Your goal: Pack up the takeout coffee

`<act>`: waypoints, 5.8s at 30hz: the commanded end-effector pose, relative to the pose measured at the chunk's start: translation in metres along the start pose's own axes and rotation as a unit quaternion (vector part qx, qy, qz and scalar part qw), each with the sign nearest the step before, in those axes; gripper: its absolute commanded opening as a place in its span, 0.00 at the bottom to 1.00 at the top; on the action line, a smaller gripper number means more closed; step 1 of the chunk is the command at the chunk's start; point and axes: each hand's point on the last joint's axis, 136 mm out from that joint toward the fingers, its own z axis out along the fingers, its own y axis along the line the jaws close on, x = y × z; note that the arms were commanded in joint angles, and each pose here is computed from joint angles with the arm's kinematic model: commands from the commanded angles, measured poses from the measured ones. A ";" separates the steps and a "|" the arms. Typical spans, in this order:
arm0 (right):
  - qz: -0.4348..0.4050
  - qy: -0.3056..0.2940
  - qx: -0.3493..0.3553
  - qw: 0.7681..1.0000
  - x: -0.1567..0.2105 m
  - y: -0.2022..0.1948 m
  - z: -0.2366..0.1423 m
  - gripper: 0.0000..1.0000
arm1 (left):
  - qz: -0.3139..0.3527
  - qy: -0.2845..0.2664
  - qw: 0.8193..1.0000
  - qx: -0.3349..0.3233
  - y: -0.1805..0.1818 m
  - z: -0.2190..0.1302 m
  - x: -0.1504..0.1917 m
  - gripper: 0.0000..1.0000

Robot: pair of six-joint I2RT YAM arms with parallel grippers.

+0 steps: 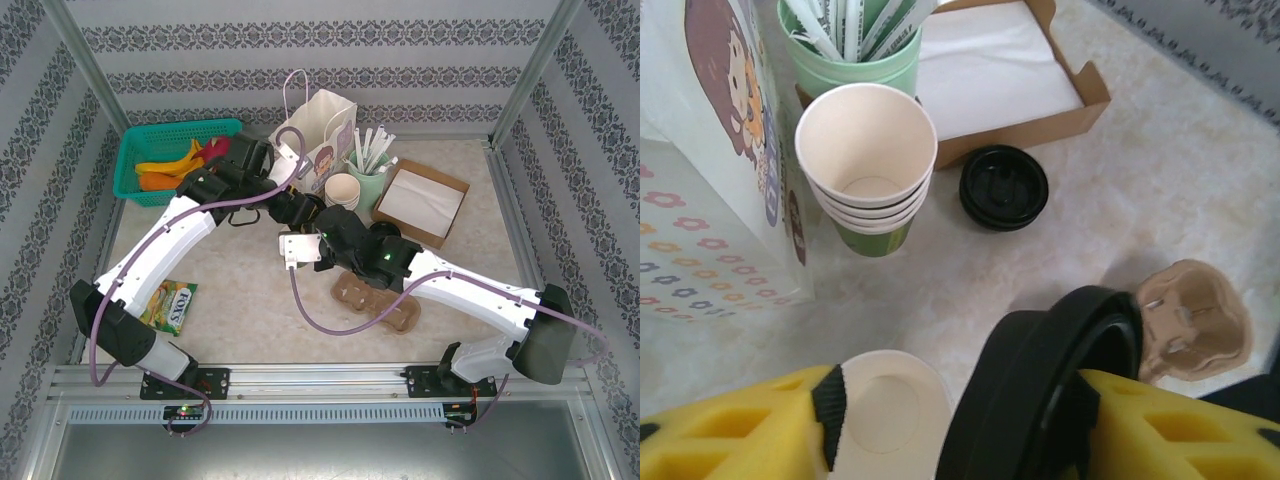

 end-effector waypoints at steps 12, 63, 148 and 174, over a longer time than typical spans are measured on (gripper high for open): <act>0.150 -0.056 -0.011 0.987 -0.016 -0.015 -0.024 0.26 | 0.015 -0.021 1.000 -0.005 -0.005 -0.005 -0.013 0.01; 0.611 -0.522 -0.015 0.594 -0.037 -0.173 -0.098 0.88 | -0.372 -0.459 0.799 0.110 0.020 -0.101 -0.128 0.00; -0.421 -0.042 0.318 0.849 -0.019 -0.098 0.000 0.00 | -0.230 -0.032 0.972 0.046 0.019 -0.118 -0.016 0.66; -0.435 -0.069 0.320 0.839 -0.044 -0.093 -0.003 0.00 | -0.210 0.069 0.975 0.027 0.039 -0.069 0.015 0.39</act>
